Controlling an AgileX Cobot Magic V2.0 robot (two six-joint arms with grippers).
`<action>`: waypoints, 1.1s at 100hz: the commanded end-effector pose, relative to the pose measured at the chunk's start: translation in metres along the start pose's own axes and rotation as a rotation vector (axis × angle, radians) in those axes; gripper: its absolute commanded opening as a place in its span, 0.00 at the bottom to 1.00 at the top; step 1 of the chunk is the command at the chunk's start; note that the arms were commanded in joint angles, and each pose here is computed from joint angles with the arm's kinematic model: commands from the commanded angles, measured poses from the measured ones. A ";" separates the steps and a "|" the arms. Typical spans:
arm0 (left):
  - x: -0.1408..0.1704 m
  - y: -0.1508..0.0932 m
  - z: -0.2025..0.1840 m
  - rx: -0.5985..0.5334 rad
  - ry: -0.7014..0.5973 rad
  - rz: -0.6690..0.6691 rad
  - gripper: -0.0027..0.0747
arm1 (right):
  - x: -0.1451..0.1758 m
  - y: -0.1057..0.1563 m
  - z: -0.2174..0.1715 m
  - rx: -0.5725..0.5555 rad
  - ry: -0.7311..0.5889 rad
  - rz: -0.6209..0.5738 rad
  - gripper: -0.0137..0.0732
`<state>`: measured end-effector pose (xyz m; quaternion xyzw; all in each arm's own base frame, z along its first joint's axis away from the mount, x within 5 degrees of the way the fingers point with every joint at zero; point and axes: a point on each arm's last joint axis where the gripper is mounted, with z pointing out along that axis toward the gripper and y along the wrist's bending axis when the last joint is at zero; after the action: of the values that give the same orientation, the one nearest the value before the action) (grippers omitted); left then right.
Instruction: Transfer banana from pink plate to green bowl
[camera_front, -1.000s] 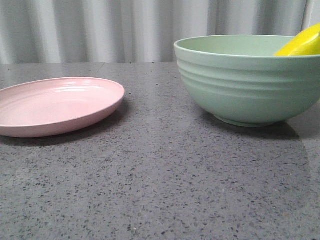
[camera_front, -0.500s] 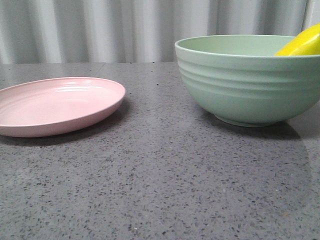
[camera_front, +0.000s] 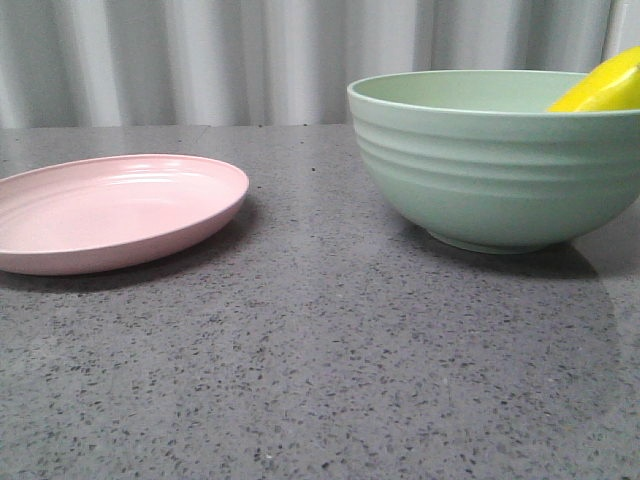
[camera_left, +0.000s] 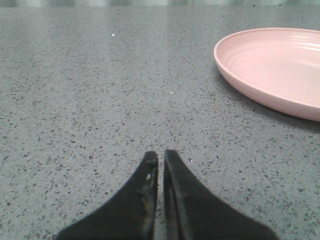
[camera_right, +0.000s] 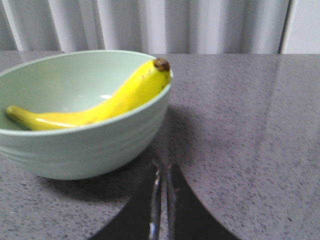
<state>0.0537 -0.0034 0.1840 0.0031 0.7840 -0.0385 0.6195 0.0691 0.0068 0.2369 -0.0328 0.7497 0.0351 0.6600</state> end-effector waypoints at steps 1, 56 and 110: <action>0.004 0.000 0.000 0.002 -0.042 -0.003 0.01 | -0.006 -0.003 -0.002 0.042 -0.109 -0.049 0.07; 0.004 0.000 0.000 0.002 -0.042 -0.003 0.01 | 0.061 -0.013 -0.009 0.215 0.064 0.005 0.07; 0.004 0.000 0.000 0.002 -0.042 -0.003 0.01 | 0.064 -0.013 -0.009 0.215 0.099 -0.001 0.07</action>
<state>0.0537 -0.0034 0.1840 0.0039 0.7842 -0.0379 0.6194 0.0534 -0.0063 0.1809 0.0415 0.7829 -0.0373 0.6196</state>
